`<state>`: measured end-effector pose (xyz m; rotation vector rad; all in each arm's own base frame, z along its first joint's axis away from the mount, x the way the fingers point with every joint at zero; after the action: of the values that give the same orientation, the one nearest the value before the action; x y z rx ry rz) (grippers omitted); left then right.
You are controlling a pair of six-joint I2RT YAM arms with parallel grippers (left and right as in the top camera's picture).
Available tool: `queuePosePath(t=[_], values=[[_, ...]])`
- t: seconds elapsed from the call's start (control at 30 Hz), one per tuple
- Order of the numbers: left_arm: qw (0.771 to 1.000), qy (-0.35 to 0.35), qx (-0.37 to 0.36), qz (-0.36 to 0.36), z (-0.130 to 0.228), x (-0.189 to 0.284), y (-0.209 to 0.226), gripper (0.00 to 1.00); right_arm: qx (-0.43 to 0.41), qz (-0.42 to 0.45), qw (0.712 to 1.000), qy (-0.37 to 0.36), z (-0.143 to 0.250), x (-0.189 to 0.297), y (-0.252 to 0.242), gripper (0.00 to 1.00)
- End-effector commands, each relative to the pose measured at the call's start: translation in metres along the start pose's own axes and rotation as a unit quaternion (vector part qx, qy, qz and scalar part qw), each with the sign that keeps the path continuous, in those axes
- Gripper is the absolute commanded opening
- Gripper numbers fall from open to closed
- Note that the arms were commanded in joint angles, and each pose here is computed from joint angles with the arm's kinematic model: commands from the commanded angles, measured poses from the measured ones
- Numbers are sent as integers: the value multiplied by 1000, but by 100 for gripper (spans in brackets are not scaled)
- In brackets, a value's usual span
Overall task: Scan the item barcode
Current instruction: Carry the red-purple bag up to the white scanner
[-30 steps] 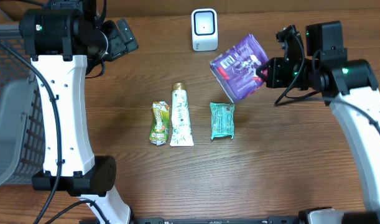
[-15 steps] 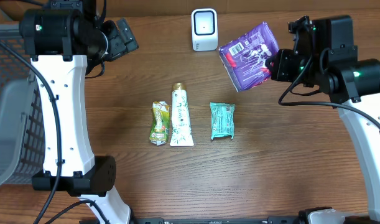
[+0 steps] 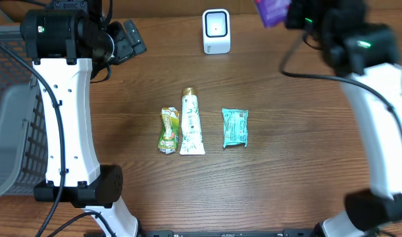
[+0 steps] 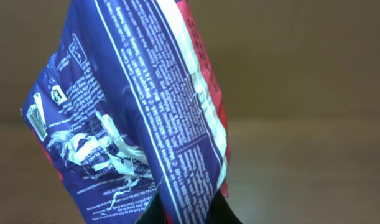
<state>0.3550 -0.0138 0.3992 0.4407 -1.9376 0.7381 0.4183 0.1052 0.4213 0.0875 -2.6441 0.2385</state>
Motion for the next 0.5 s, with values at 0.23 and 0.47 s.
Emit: queuePosePath(t=[0.23, 0.47], values=[[1000, 4, -5, 1, 0, -2, 0, 100, 325, 335, 884, 30, 12, -92, 94, 4], [1000, 6, -11, 3, 3, -2, -3, 100, 473, 317, 818, 75, 47, -145, 132, 4]])
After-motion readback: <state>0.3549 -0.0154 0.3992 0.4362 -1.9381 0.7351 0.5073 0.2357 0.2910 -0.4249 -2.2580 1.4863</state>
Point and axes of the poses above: each gripper's point midway between its finger pads, its own x axis back along the fingers, its own y axis along the line the jaws close on, z = x × y, the point moved 8 cm from there along x, back along the fingers, and after that the axes turned 14 degrees about x, right-handed, at the moved point
